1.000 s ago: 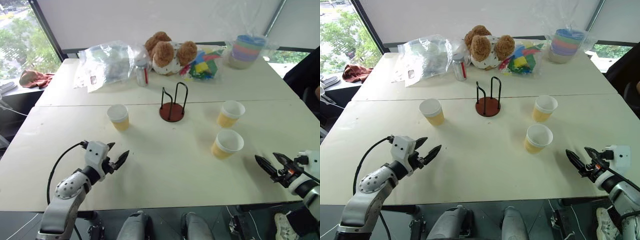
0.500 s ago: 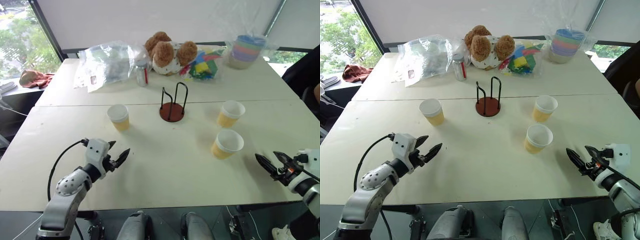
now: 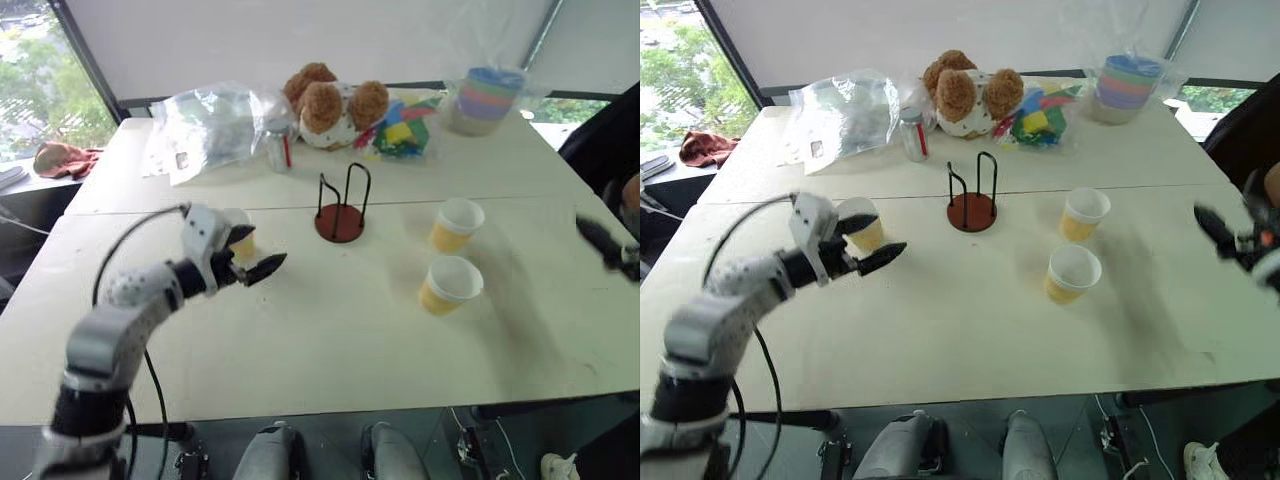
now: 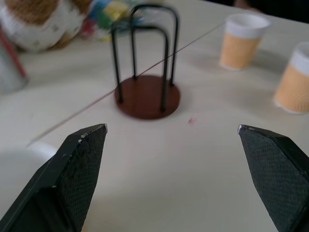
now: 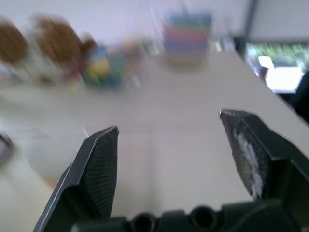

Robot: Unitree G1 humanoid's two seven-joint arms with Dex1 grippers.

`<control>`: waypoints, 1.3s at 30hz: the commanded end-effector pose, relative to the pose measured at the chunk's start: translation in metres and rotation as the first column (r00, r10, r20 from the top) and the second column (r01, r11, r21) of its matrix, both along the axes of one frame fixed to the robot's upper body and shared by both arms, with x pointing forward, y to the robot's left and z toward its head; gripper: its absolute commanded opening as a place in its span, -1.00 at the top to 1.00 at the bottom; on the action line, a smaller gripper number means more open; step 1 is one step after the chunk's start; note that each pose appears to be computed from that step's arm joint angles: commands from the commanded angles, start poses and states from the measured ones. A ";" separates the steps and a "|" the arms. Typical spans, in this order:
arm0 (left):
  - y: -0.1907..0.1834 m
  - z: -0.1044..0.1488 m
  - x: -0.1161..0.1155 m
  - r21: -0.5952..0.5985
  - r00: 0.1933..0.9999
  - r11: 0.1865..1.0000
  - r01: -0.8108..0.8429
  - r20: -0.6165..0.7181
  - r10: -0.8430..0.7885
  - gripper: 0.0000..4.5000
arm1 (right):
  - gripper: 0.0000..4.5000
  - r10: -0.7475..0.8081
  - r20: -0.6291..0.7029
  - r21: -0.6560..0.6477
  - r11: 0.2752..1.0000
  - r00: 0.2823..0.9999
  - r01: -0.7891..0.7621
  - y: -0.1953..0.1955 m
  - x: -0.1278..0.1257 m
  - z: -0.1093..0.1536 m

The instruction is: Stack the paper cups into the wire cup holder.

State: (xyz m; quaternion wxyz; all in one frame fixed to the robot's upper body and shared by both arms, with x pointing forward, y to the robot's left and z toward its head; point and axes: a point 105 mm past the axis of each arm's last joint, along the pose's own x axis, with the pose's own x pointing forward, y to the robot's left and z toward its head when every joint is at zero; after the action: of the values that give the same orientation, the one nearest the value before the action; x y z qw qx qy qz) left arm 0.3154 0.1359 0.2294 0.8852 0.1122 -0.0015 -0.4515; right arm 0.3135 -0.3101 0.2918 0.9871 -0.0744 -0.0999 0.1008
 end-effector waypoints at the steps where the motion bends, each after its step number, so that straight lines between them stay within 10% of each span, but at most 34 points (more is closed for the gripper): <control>1: 0.004 0.019 -0.012 0.014 0.992 0.993 0.120 -0.051 -0.120 -0.99 | -0.60 0.200 -0.050 -0.013 0.980 0.979 -0.200 0.060 0.016 0.008; 11: 0.039 0.026 -0.015 -0.005 0.985 0.996 0.084 -0.153 -0.084 -0.99 | -0.60 0.468 -0.270 0.028 0.877 0.841 -0.479 0.159 0.068 -0.032; 25: 0.042 0.007 -0.019 -0.027 0.989 1.000 0.012 -0.150 -0.016 -0.99 | -0.60 0.541 -0.320 0.106 0.836 0.777 -0.538 0.202 0.115 -0.057; 33: 0.045 0.006 -0.015 -0.010 0.991 1.000 -0.015 -0.130 0.013 -1.00 | 0.98 0.549 -0.303 0.115 0.832 0.779 -0.542 0.212 0.121 -0.060; 39: 0.045 0.005 -0.011 0.002 0.993 1.000 -0.015 -0.117 0.015 -1.00 | 0.98 0.469 -0.256 0.149 0.883 0.845 -0.445 0.215 0.115 -0.036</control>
State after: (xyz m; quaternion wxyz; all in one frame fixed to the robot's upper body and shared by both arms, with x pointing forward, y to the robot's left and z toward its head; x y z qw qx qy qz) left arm 0.3040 0.1801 0.2256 0.8865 0.0705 0.0685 -0.4522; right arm 0.4353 -0.0994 0.2150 0.9338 -0.0007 0.0824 0.3481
